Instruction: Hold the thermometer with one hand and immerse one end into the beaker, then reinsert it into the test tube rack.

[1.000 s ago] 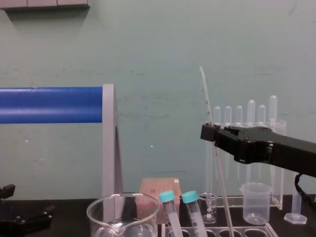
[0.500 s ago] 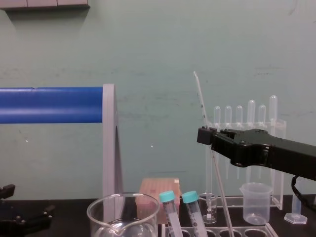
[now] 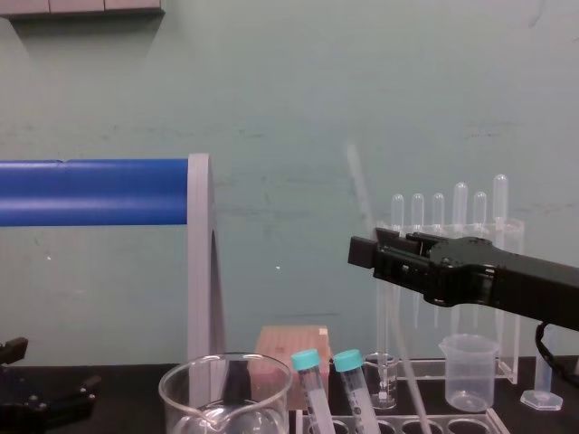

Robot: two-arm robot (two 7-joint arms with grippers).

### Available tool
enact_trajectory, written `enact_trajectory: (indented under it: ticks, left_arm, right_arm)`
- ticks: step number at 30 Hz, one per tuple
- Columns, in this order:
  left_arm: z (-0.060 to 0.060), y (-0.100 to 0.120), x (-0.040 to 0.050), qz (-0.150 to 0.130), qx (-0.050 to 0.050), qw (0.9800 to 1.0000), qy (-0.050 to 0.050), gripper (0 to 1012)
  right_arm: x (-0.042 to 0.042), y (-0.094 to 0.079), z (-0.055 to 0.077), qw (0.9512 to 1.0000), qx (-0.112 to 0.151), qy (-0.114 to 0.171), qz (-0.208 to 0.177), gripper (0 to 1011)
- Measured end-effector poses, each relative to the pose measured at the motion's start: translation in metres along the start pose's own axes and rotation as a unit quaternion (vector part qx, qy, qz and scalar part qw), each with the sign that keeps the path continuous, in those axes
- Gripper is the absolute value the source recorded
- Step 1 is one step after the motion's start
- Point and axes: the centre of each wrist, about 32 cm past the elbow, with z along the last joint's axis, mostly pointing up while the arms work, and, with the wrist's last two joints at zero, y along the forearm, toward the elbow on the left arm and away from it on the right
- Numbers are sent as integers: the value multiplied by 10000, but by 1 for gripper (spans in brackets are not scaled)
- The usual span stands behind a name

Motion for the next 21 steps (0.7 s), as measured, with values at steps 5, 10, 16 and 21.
enact_trajectory:
  ticks: [5,10,16,21]
  left_arm:
    - [0,0,0,0,0,10000,0,1008]
    - [0,0,0,0,0,10000,0,1008]
    - [0,0,0,0,0,10000,0,1008]
    - [0,0,0,0,0,10000,0,1008]
  right_arm:
    - [0,-1,1,10000,1,1,-2,577]
    - [0,-1,2,10000,5,2,-2,755]
    - [0,0,3,10000,8,3,-1,916]
    - [4,-9,35,9999,26,16,-121,1003]
